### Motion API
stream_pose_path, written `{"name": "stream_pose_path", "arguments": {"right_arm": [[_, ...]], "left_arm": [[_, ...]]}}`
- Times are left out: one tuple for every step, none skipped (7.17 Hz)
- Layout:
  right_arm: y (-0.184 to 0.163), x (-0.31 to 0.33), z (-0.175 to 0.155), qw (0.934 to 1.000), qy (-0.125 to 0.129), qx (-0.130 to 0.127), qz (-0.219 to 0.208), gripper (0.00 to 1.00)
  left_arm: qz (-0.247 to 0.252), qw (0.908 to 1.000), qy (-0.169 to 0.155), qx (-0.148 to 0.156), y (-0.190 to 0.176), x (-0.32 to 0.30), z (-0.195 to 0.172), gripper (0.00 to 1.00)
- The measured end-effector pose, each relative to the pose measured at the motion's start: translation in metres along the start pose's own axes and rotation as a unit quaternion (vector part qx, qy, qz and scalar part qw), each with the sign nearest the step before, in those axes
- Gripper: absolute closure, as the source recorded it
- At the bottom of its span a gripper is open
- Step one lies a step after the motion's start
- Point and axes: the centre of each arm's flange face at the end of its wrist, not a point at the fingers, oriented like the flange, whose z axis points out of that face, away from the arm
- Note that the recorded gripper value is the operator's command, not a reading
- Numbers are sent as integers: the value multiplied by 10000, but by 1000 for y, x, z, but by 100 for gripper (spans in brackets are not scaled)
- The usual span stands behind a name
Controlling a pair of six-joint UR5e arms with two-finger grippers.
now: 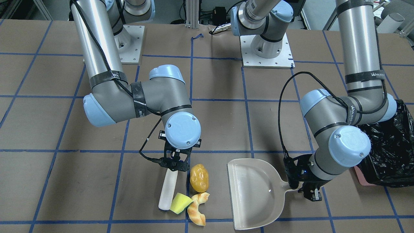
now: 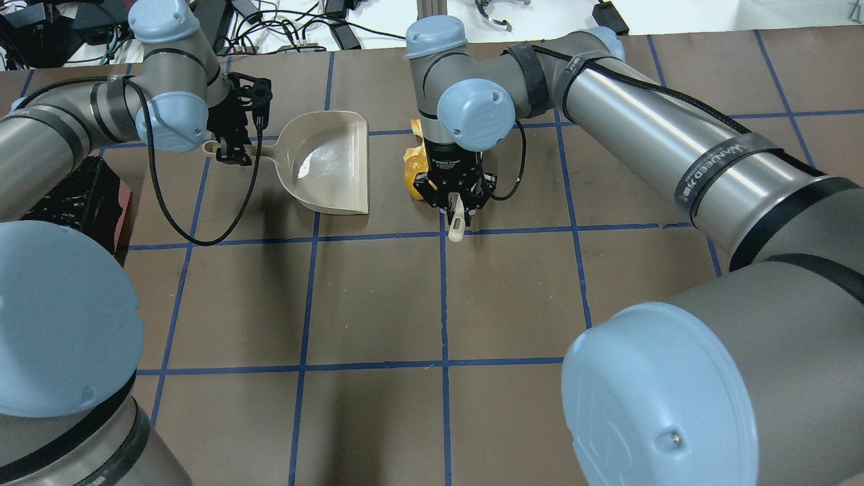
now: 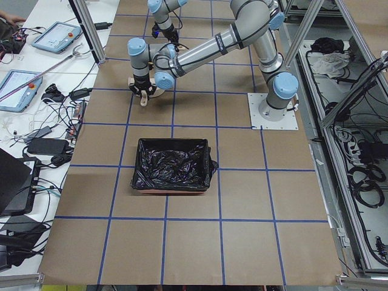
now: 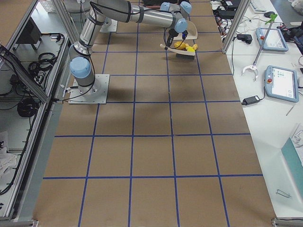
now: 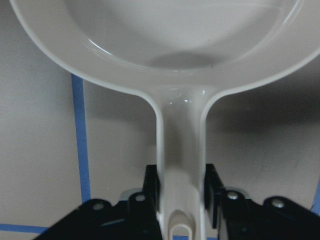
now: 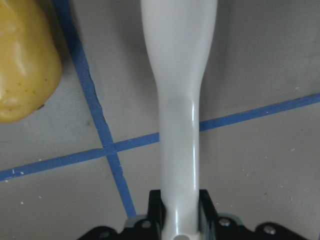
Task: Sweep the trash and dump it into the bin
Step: 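Sweep the potato with the right gripper's brush toward the dustpan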
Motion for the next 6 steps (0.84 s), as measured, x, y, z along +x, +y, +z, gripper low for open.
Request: {"name": "stream_pose_path", "arguments": {"right_arm": [[3, -8, 4, 10000, -12, 16, 13, 82], [6, -17, 8, 10000, -20, 47, 29, 82], [10, -26, 11, 10000, -34, 59, 49, 82], [13, -32, 14, 9999, -82, 56, 74, 82], [13, -36, 14, 9998, -146, 60, 103, 82], [12, -39, 14, 9997, -187, 67, 130, 82]], "left_arm": [[0, 10000, 2, -3, 0, 0, 0, 100], [0, 10000, 4, -6, 0, 0, 1, 100], [0, 10000, 7, -9, 0, 0, 1, 100], [1, 10000, 7, -11, 0, 0, 1, 100], [1, 10000, 9, -12, 0, 0, 2, 100], [1, 10000, 9, -12, 0, 0, 2, 100]]}}
